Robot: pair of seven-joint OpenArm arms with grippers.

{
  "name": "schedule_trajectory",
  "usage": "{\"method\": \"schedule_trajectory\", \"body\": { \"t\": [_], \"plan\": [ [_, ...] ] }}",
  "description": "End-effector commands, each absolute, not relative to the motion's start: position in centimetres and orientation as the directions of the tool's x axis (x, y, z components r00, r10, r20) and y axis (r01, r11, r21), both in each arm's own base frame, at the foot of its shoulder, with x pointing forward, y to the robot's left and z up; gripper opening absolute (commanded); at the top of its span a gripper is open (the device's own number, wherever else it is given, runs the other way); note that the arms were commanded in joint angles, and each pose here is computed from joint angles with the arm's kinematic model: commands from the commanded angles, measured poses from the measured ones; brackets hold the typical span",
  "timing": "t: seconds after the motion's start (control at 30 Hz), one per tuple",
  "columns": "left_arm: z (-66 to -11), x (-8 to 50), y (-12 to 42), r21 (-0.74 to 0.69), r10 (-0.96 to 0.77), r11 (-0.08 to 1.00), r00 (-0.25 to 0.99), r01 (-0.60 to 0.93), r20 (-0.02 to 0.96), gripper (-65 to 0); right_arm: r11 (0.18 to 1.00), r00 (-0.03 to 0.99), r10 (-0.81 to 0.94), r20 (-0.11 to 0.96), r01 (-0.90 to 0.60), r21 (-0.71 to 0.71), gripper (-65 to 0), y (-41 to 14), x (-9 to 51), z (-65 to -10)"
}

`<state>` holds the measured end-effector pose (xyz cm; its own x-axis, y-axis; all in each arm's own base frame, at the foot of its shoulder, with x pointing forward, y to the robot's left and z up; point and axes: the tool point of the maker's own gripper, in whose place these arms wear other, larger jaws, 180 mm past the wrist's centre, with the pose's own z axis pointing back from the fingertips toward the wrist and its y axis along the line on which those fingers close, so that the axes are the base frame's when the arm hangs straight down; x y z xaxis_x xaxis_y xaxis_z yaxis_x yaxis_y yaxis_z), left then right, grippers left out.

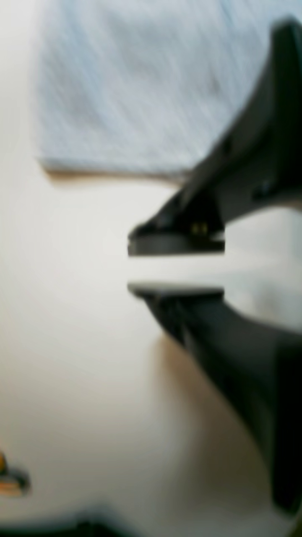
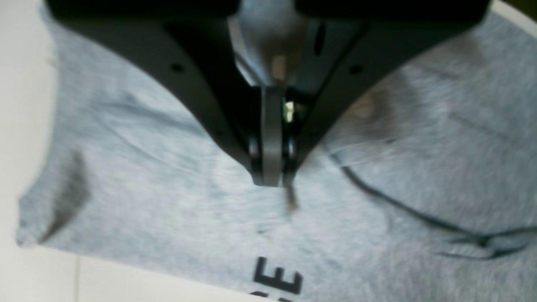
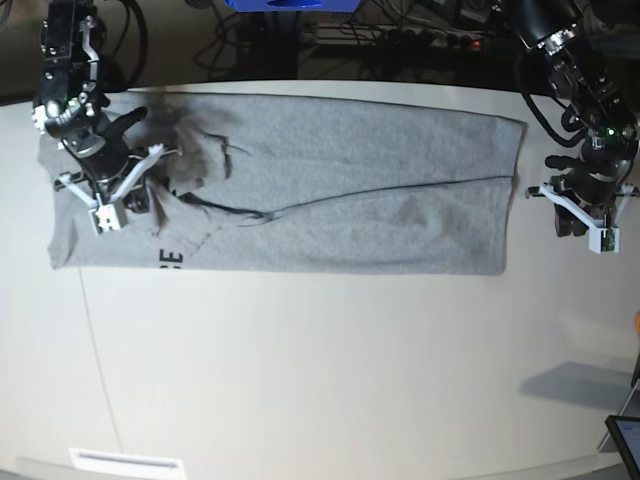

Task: Fold the T-shirt properly
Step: 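Lift the left gripper off the shirt end and reposition it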

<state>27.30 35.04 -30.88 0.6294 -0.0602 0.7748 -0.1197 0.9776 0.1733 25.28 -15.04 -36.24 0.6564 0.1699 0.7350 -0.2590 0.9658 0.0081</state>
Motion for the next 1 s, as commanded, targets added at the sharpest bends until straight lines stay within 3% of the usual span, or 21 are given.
{"method": "schedule_trajectory", "body": {
  "t": [0.0,0.37,0.53,0.73,0.97],
  "plan": [
    [-29.4,27.6,35.7,0.160,-0.048,0.977,0.589,-0.139,0.807,-46.7,0.956,0.620,0.180,0.763,-0.295,0.014,-65.0,-14.0,25.7,-35.3],
    [-31.3,26.4,35.2,-0.083,0.132,0.990,0.567,-0.113,0.813,-44.7,0.939,0.608,0.219,0.763,-0.343,0.004,-64.9,-13.0,25.7,-35.1],
    [-31.0,25.7,34.5,-0.128,0.129,0.991,0.560,-0.041,0.818,-35.8,0.939,0.611,0.226,0.759,-0.345,-0.002,-64.9,-13.2,25.6,-35.2],
    [-29.8,24.9,34.3,-0.217,0.191,0.976,0.529,-0.013,0.827,-35.4,0.939,0.619,0.226,0.752,-0.345,0.001,-64.9,-13.2,25.3,-35.5],
    [-28.8,24.1,36.2,-0.202,0.202,0.978,0.505,-0.055,0.839,-36.1,0.938,0.627,0.222,0.746,-0.345,0.011,-65.0,-13.0,24.8,-35.8]
  ]
}}
